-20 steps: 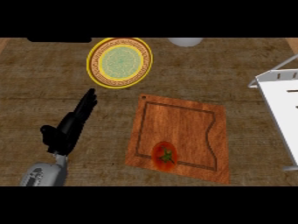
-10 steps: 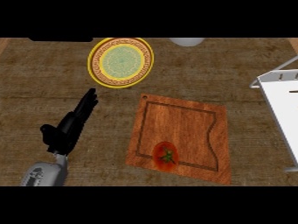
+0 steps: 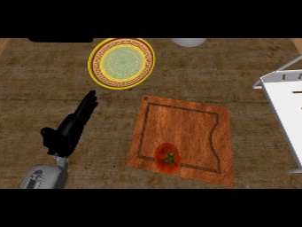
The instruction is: Pick the croissant from the cutting board and place it in the tiered basket
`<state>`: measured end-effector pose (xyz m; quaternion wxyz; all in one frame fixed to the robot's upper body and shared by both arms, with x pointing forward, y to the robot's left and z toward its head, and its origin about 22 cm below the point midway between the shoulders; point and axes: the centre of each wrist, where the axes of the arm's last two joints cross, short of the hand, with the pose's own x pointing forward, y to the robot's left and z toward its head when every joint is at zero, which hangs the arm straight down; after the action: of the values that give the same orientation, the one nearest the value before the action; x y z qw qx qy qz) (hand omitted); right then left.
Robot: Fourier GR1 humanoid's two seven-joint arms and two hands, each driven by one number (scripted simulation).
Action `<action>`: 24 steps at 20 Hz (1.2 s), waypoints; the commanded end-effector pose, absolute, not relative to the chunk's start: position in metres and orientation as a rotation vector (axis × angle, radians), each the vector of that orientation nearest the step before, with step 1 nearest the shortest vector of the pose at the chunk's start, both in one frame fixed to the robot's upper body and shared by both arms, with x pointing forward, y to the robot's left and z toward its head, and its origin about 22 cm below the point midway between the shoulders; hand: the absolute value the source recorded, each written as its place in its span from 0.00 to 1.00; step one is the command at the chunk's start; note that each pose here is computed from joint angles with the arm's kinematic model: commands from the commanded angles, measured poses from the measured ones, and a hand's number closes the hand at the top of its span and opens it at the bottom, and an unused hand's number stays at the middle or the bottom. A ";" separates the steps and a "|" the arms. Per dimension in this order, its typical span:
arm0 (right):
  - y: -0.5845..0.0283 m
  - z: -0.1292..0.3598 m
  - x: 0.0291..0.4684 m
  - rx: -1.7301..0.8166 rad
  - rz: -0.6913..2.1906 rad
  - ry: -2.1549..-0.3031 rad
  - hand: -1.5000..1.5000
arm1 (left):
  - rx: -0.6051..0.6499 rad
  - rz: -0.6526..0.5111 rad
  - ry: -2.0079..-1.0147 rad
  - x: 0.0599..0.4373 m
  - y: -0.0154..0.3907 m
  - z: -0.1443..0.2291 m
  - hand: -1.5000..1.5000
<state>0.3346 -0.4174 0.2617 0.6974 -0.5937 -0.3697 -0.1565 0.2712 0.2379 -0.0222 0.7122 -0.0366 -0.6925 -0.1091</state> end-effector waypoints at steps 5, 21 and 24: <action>-0.403 0.270 0.357 -1.127 -0.475 -0.865 1.00 | -0.093 -0.221 -1.531 0.262 0.232 -0.036 0.50; -0.443 0.281 0.318 -1.275 -0.975 -0.909 0.00 | -0.048 -0.208 -1.537 0.265 0.233 -0.028 0.50; -0.437 0.274 0.302 -1.442 -1.064 -0.889 0.00 | -0.069 -0.223 -1.522 0.266 0.229 -0.020 0.50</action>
<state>0.3215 -0.4364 0.2703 0.6143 -0.5526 -0.4068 -0.3894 0.2637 0.2347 -0.0223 0.7157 -0.0283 -0.6904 -0.1015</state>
